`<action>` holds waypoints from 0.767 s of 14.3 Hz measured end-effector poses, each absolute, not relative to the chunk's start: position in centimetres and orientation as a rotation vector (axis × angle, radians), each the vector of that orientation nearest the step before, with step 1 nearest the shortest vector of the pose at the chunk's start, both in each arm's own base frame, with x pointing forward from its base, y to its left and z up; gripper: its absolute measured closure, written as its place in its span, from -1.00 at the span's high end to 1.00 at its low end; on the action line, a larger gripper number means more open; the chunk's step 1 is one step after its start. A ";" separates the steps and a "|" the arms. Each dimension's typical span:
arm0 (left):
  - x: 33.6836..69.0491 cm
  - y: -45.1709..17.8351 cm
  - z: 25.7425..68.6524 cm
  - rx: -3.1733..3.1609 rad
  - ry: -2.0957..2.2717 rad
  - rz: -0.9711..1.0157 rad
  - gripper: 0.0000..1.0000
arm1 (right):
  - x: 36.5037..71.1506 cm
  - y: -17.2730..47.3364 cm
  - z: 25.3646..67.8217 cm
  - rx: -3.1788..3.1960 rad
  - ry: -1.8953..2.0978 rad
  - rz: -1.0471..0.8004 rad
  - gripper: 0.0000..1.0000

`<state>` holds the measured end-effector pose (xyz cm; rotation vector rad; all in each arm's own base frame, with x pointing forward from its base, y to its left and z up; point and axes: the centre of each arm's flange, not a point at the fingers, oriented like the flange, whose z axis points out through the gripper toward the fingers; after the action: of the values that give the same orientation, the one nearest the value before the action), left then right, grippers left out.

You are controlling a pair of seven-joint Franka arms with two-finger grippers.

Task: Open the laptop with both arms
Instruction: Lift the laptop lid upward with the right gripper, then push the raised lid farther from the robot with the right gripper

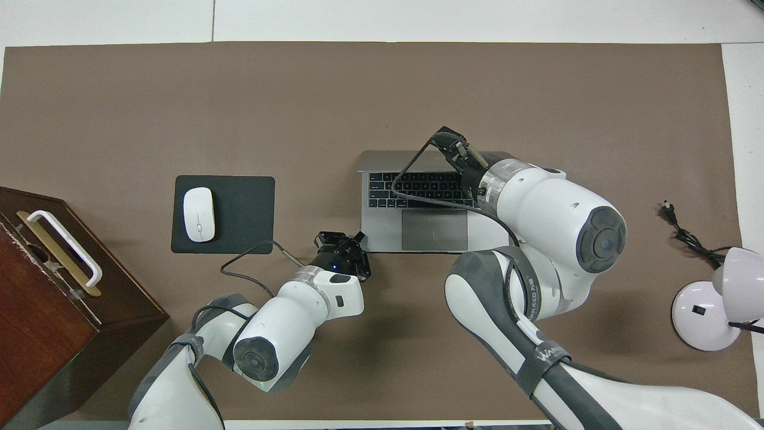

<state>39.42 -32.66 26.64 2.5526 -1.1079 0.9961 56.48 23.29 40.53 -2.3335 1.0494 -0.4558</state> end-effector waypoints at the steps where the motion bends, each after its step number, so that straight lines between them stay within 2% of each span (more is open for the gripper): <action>1: 39.4 -32.7 26.6 2.552 -1.108 0.996 -0.98 | 57.0 23.3 40.8 -2.334 1.035 -0.469 1.00; 11: 39.4 -32.7 26.6 2.552 -1.109 0.996 -0.98 | 61.8 21.5 43.7 -2.347 0.918 -0.580 1.00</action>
<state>39.41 -32.67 26.64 2.5522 -1.1094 0.9963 61.82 21.50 43.69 -2.3468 0.9175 -0.5798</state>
